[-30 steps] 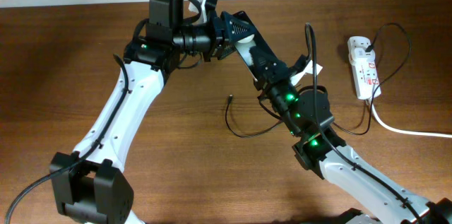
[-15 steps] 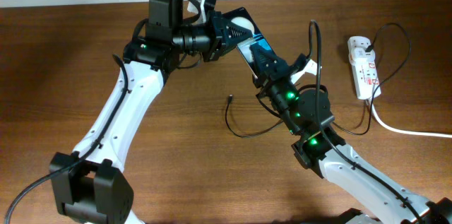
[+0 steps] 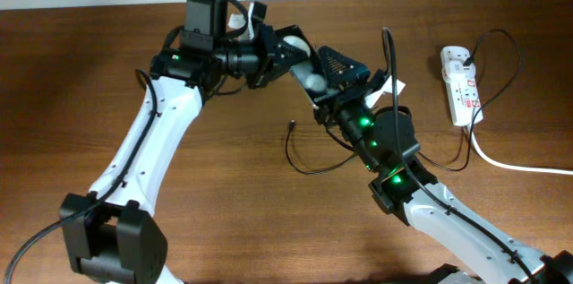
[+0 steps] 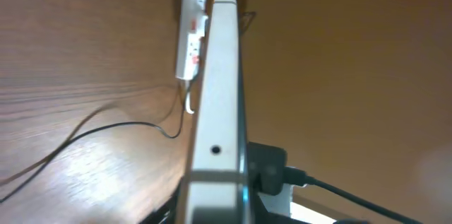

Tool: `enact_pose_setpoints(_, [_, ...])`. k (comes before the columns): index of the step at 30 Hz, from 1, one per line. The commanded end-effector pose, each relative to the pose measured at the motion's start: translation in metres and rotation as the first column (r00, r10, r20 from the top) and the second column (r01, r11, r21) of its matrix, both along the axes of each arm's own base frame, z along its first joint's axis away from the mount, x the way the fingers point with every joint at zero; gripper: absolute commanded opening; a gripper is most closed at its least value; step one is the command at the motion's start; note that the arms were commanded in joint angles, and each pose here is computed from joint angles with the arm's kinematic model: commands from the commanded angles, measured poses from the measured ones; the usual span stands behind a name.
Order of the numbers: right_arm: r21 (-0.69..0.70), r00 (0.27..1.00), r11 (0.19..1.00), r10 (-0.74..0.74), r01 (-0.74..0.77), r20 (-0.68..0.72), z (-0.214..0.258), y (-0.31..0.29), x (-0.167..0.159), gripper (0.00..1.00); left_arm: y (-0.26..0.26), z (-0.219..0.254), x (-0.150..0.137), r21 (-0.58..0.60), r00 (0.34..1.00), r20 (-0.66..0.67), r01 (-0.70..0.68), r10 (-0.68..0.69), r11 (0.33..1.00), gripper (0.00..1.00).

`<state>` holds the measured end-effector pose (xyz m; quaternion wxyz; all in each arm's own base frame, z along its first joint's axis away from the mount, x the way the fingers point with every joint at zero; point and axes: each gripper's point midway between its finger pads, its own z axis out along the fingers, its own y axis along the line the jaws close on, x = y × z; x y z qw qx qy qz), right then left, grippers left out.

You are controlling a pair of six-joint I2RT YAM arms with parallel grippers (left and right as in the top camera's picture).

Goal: Plug charger to phone and switch on socket
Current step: 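Open the right gripper and pull the phone left with the left gripper, then lower the right gripper onto the black cable plug and grasp it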

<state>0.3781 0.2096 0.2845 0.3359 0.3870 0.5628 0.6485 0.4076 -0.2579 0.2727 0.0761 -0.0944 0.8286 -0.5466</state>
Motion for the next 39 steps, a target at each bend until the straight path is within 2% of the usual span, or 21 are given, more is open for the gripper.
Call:
enact_pose_setpoints(1, [-0.027,1.0,1.0,0.004,-0.004,0.01,0.003,0.003,0.001,1.0,0.019,0.007,0.001,0.028,0.996,0.093,0.013,-0.016,1.0,0.0])
enact_pose_setpoints(5, [-0.179,1.0,0.984,-0.001,0.002,0.009,-0.014,0.002,0.002,0.99,0.045,-0.003,0.006,0.083,0.991,0.132,-0.001,-0.01,0.997,0.0])
enact_pose_setpoints(9, [-0.407,1.0,0.913,0.013,-0.016,-0.01,-0.046,-0.004,0.003,0.99,0.072,-0.013,0.008,0.136,0.986,0.168,-0.006,-0.017,0.991,0.0])
enact_pose_setpoints(13, [-0.629,0.997,0.774,0.079,-0.074,-0.02,-0.076,-0.004,-0.005,0.99,0.096,-0.02,0.009,0.172,0.981,0.191,-0.016,-0.017,0.985,0.0])
enact_pose_setpoints(17, [-0.741,0.992,0.663,0.117,-0.109,-0.04,-0.095,-0.007,-0.01,0.99,0.124,-0.022,0.016,0.19,0.976,0.217,-0.058,0.015,0.98,0.0])
enact_pose_setpoints(20, [-0.827,0.985,0.544,0.159,-0.14,-0.062,-0.111,-0.01,-0.016,0.99,0.143,-0.025,0.018,0.197,0.978,0.2,-0.093,0.052,0.976,0.0])
enact_pose_setpoints(23, [-0.879,0.965,0.438,0.246,-0.189,-0.085,-0.113,-0.007,-0.021,0.99,0.167,-0.027,0.021,0.214,0.972,0.222,-0.127,0.078,0.969,0.0])
enact_pose_setpoints(28, [-0.912,0.941,0.285,0.254,-0.294,-0.224,-0.076,-0.027,-0.02,0.99,0.193,-0.027,0.026,0.212,0.965,0.223,-0.184,0.136,0.96,0.0])
enact_pose_setpoints(32, [-0.919,0.935,0.248,0.261,-0.306,-0.24,-0.055,-0.029,-0.022,0.99,0.195,-0.027,0.026,0.212,0.965,0.222,-0.188,0.14,0.959,0.0])
enact_pose_setpoints(36, [-0.898,0.909,0.233,0.284,-0.374,-0.305,-0.07,-0.021,-0.02,0.99,0.195,-0.027,0.026,0.212,0.965,0.222,-0.188,0.14,0.959,0.0])
enact_pose_setpoints(39, [-0.868,0.869,0.186,0.293,-0.46,-0.398,-0.084,-0.015,-0.013,0.99,0.195,-0.027,0.026,0.212,0.965,0.222,-0.188,0.14,0.959,0.0])
